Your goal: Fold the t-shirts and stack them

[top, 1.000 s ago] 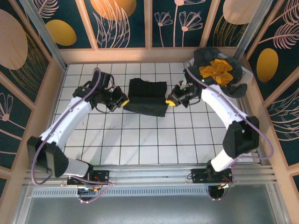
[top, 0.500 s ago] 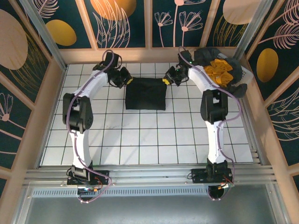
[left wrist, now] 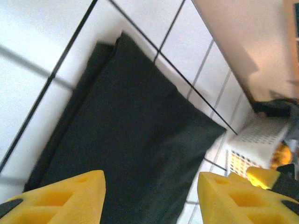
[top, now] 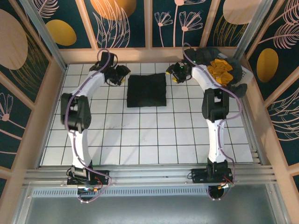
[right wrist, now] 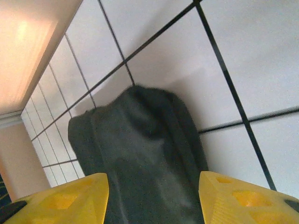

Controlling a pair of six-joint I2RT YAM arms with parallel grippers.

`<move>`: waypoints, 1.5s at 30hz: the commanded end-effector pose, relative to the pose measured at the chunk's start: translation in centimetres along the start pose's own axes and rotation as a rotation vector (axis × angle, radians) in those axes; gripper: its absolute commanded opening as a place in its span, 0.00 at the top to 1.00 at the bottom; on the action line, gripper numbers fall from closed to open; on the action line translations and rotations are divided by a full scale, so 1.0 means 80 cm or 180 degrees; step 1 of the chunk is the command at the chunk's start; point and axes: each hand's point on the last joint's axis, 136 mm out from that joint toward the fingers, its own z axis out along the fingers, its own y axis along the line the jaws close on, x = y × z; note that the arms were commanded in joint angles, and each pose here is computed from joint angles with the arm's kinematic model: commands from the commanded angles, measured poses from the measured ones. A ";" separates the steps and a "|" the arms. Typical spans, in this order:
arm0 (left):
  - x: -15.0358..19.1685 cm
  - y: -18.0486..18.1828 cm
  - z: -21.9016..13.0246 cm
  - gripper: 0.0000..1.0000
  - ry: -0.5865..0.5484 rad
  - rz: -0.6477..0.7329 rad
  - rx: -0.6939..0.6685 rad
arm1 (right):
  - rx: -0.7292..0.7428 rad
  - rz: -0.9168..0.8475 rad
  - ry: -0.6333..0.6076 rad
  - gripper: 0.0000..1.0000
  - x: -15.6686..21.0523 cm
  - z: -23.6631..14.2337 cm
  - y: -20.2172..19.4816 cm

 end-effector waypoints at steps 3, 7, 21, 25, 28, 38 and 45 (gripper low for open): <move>0.117 -0.020 -0.035 0.44 0.0300 -0.0363 0.0459 | -0.0606 -0.0564 -0.0625 0.45 0.044 -0.120 0.062; 0.190 -0.012 -0.014 0.36 0.0581 -0.0734 0.0641 | -0.1072 -0.0597 -0.0858 0.40 0.107 -0.172 0.053; 0.236 0.029 0.076 0.35 0.0783 -0.1656 0.0250 | -0.0972 -0.0357 -0.0753 0.40 0.137 -0.192 -0.001; 0.240 0.045 0.094 0.36 0.0802 -0.1790 0.0070 | -0.0950 -0.0306 -0.0792 0.40 0.131 -0.197 -0.007; 0.236 0.044 0.108 0.38 0.0775 -0.1792 0.0007 | -0.0915 -0.0280 -0.0798 0.40 0.129 -0.198 -0.014; 0.211 0.068 0.141 0.82 0.0388 -0.2104 -0.0144 | -0.0913 -0.0121 -0.0790 0.41 0.127 -0.199 -0.026; 0.162 0.083 0.127 1.00 0.0088 -0.2152 -0.0112 | -0.0908 -0.0115 -0.0839 0.41 0.118 -0.206 -0.023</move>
